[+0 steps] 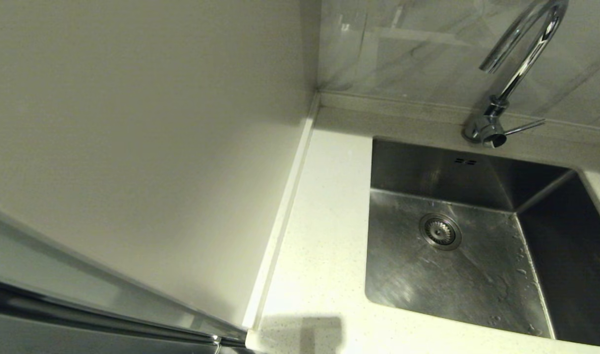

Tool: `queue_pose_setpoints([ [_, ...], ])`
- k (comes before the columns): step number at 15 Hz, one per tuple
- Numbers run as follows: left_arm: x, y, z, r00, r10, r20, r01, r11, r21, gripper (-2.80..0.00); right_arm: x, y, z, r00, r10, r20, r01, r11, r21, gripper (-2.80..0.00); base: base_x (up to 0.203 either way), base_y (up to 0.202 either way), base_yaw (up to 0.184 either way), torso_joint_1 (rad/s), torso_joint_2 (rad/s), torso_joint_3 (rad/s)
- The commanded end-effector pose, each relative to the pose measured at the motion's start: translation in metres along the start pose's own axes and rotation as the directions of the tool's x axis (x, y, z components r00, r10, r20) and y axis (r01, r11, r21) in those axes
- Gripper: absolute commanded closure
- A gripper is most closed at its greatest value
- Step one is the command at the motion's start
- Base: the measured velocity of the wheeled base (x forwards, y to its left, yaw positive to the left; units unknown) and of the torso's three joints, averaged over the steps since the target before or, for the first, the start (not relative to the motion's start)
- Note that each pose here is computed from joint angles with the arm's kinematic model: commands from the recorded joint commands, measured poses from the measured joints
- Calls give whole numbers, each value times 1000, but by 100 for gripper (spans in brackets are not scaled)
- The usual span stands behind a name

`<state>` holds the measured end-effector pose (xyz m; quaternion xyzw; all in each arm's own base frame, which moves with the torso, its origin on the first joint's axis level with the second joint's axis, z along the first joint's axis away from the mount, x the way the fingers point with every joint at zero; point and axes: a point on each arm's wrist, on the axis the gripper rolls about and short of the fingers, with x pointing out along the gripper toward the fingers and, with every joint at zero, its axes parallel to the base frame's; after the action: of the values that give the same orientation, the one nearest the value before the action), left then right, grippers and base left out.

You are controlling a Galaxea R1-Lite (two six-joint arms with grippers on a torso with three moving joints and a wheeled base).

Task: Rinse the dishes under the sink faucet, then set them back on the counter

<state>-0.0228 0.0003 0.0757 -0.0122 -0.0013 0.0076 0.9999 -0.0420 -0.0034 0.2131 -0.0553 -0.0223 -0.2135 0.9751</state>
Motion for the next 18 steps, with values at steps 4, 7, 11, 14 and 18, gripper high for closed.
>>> queue_pose_setpoints([
  [4,0,0,0,1000,-2,4,2,1000,0,0,-19,-9,-33,998,62,31,-60,996,-67,0,0,0,0,0,0,0],
  [7,0,0,0,1000,-2,4,2,1000,0,0,-22,-3,-73,986,167,28,-164,984,-73,0,0,0,0,0,0,0],
  [11,0,0,0,1000,0,5,0,1000,0,0,-7,12,-104,939,342,-33,-344,938,-38,0,0,0,0,0,0,0],
  [14,0,0,0,1000,-1,4,1,1000,0,0,-2,20,-123,880,469,-74,-469,883,12,0,0,0,0,0,0,0],
  [18,0,0,0,1000,0,4,0,1000,1,0,7,25,-138,901,432,-36,-429,900,75,0,0,0,0,0,0,0],
])
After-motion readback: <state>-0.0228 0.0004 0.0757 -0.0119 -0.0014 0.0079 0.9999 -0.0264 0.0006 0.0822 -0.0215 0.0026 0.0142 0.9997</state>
